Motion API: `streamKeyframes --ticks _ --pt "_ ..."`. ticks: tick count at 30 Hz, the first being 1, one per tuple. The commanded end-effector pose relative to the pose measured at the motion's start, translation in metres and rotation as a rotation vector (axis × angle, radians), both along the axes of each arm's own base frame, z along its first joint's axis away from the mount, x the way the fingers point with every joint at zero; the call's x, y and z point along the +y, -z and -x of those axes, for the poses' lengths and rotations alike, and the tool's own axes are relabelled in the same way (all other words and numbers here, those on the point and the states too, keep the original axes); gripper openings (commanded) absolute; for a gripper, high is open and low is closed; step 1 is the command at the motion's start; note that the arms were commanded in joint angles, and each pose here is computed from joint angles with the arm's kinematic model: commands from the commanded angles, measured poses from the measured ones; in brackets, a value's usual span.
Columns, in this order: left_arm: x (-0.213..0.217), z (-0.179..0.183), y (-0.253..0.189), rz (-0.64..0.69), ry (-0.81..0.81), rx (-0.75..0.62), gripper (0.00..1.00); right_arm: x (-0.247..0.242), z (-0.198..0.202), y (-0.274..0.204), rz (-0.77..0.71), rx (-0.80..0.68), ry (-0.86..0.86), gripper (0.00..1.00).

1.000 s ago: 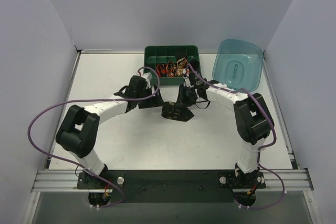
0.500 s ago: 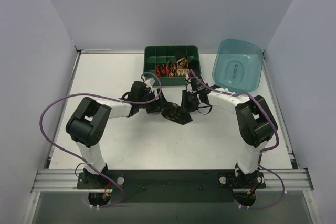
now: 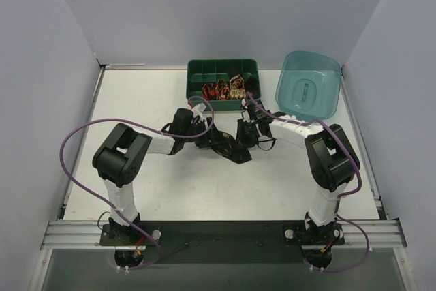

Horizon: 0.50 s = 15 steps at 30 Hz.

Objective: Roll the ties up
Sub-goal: Roll the tie at the center of the board.

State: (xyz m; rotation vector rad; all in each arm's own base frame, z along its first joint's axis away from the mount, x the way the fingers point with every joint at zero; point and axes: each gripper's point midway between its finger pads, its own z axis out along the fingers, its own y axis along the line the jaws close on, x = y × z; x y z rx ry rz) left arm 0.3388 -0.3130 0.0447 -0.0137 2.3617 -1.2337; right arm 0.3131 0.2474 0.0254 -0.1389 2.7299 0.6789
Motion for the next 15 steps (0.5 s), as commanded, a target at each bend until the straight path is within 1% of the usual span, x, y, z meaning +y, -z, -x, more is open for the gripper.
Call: streamKeyframes --ticks 1,2,4,5,7,8,10,11,13,14,15 --pt "-0.007 -0.011 -0.026 0.023 0.023 -0.093 0.64 0.009 -0.005 -0.009 -0.022 -0.009 0.0 0.07" --pt "-0.003 -0.01 -0.022 -0.013 0.03 -0.091 0.63 0.01 -0.007 -0.01 -0.025 -0.015 -0.003 0.06" --pt "-0.001 -0.019 -0.03 -0.059 0.029 -0.138 0.63 0.015 -0.012 -0.013 -0.036 -0.018 -0.008 0.06" --pt "0.003 -0.017 -0.027 -0.095 0.03 -0.119 0.63 0.016 -0.013 -0.014 -0.035 -0.013 -0.012 0.07" --pt "0.007 -0.029 -0.038 -0.152 0.026 -0.173 0.63 0.022 -0.019 -0.015 -0.041 -0.015 -0.023 0.07" --pt "0.012 -0.025 -0.034 -0.193 0.032 -0.149 0.63 0.023 -0.02 -0.015 -0.04 -0.012 -0.025 0.06" --pt "0.019 -0.03 -0.037 -0.254 0.038 -0.178 0.63 0.028 -0.022 -0.014 -0.043 -0.008 -0.035 0.07" --pt "0.022 -0.027 -0.036 -0.293 0.046 -0.154 0.62 0.031 -0.026 -0.018 -0.049 -0.014 -0.037 0.07" --pt "0.03 -0.031 -0.039 -0.35 0.028 -0.169 0.62 0.034 -0.029 -0.017 -0.049 -0.014 -0.04 0.07" --pt "0.032 -0.029 -0.038 -0.39 0.04 -0.166 0.62 0.038 -0.032 -0.021 -0.056 -0.02 -0.042 0.07" --pt "0.038 -0.033 -0.038 -0.434 0.017 -0.18 0.62 0.04 -0.033 -0.02 -0.058 -0.017 -0.044 0.07"
